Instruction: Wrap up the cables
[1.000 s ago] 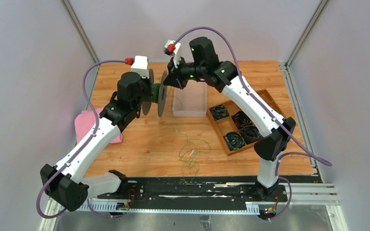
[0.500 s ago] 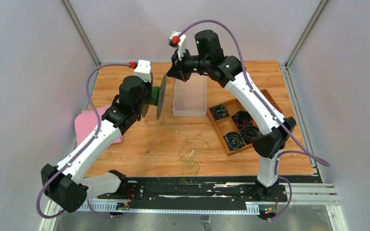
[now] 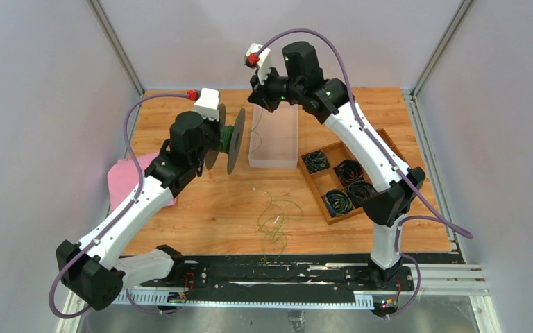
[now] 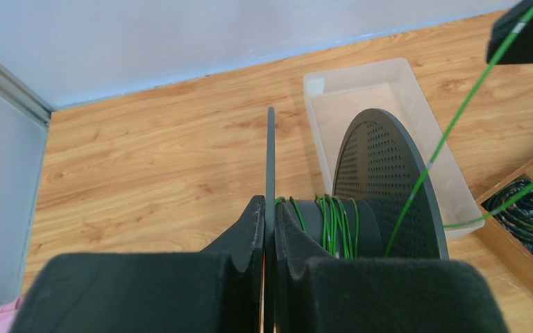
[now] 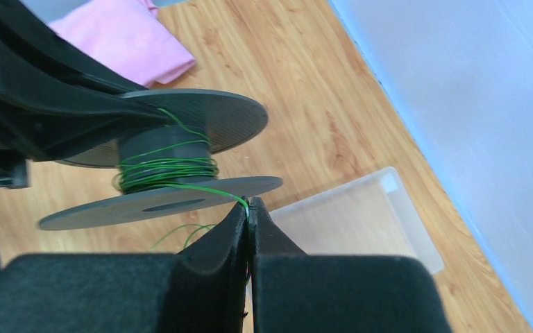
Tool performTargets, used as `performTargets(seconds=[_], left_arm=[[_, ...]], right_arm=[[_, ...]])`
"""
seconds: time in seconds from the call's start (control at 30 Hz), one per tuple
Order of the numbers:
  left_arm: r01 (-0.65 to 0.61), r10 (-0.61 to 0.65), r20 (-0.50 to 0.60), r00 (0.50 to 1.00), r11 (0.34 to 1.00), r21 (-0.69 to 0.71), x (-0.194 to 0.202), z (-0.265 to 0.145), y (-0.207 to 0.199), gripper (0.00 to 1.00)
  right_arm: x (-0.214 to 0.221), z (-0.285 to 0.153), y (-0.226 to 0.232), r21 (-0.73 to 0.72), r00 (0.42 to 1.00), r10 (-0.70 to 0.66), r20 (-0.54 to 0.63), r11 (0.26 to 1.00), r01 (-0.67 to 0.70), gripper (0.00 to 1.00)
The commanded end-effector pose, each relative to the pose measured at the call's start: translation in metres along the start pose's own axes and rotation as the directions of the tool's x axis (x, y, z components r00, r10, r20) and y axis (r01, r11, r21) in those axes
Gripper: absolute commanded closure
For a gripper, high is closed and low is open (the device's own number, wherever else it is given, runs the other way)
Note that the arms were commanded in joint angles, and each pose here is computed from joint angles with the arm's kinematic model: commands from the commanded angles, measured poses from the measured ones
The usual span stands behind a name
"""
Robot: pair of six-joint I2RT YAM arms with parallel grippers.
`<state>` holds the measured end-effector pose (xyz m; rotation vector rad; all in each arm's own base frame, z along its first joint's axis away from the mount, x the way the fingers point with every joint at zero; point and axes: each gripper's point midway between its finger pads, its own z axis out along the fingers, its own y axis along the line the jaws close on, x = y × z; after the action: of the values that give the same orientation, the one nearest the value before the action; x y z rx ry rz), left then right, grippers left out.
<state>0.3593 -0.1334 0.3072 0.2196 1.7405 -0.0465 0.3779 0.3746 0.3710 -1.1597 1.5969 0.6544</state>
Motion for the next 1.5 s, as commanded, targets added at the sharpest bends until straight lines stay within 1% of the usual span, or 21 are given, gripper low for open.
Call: performTargets(seconds=[0.0,0.27,0.4,0.73,0.77,0.83,1.1,1.23,1.47], left_arm=[[0.019,-0.021,0.062,0.998,0.999,0.033,-0.022,-0.011,-0.003,1.0],[0.047,-0.052,0.055,0.997,0.994,0.101,-0.023,-0.016,-0.014,1.0],[0.059,-0.066,0.061,0.996,0.992,0.111,-0.03,-0.021,-0.014,1.0],[0.111,-0.12,0.063,0.991,0.985,0.13,-0.05,-0.034,-0.014,1.0],[0.112,-0.121,0.062,0.991,0.985,0.13,-0.05,-0.034,-0.013,1.0],[0.115,-0.124,0.065,0.99,0.985,0.13,-0.052,-0.036,-0.012,1.0],[0.143,-0.154,0.074,0.985,0.98,0.142,-0.061,-0.039,-0.008,1.0],[0.17,-0.183,0.073,0.98,0.973,0.156,-0.065,-0.041,-0.007,1.0],[0.213,-0.228,0.06,0.972,0.959,0.19,-0.068,-0.042,-0.009,1.0]], right_arm=[[0.003,-0.002,-0.037,0.142,0.995,-0.09,-0.038,0.985,0.094,0.99],[0.02,0.009,-0.052,0.17,0.991,-0.105,-0.085,0.978,0.118,0.98],[0.034,0.011,-0.057,0.175,0.989,-0.098,-0.111,0.978,0.116,0.97],[0.075,0.02,-0.065,0.17,0.983,-0.055,-0.177,0.982,0.086,0.94],[0.089,0.028,-0.066,0.162,0.979,-0.042,-0.202,0.984,0.076,0.94],[0.099,0.031,-0.067,0.159,0.976,-0.032,-0.216,0.985,0.067,0.94],[0.124,0.033,-0.069,0.155,0.97,0.004,-0.243,0.987,0.035,0.93],[0.14,0.035,-0.065,0.132,0.968,0.04,-0.246,0.991,-0.008,0.91],[0.153,0.045,-0.047,0.047,0.969,0.086,-0.233,0.996,-0.078,0.89]])
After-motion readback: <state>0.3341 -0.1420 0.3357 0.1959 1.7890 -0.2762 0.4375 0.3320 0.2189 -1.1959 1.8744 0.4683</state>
